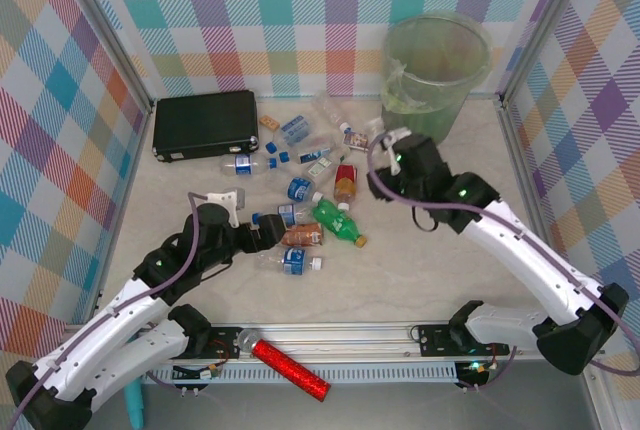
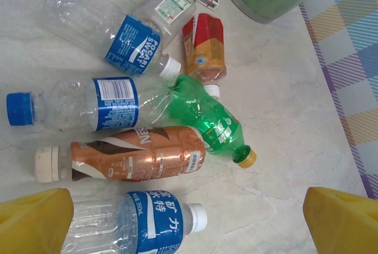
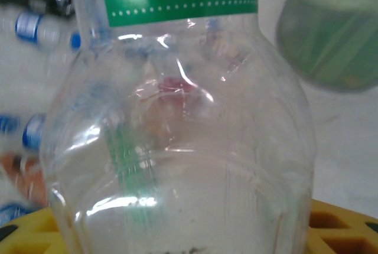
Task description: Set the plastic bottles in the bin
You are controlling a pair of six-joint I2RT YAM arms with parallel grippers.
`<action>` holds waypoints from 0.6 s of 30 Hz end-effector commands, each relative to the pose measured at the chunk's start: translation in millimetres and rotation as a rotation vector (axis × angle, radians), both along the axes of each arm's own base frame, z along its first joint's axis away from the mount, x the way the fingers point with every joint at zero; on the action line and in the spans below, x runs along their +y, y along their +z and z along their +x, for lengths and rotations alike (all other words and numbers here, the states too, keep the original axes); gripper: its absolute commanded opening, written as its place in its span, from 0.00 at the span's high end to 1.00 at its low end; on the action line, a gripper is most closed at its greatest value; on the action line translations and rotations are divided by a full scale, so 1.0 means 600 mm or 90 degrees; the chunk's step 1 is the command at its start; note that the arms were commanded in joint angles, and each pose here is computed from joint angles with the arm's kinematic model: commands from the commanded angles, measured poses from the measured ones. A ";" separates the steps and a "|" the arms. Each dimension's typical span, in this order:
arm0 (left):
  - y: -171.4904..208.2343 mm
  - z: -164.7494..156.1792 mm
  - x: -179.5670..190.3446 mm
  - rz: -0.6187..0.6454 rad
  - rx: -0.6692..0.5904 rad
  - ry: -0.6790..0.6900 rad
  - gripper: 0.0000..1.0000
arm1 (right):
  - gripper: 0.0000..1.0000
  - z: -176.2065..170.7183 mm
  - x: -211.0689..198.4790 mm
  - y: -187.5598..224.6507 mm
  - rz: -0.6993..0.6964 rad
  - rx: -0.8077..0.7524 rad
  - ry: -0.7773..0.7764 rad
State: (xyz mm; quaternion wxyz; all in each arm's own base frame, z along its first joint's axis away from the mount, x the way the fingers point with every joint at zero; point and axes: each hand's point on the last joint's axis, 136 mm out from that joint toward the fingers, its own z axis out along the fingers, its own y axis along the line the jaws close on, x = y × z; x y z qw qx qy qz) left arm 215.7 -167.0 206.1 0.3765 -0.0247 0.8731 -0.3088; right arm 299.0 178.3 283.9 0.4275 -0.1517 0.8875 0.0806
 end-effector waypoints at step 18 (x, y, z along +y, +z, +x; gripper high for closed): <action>0.078 0.068 -0.043 0.088 -0.051 -0.037 0.01 | 0.42 0.420 -0.200 0.207 0.142 -0.171 -0.285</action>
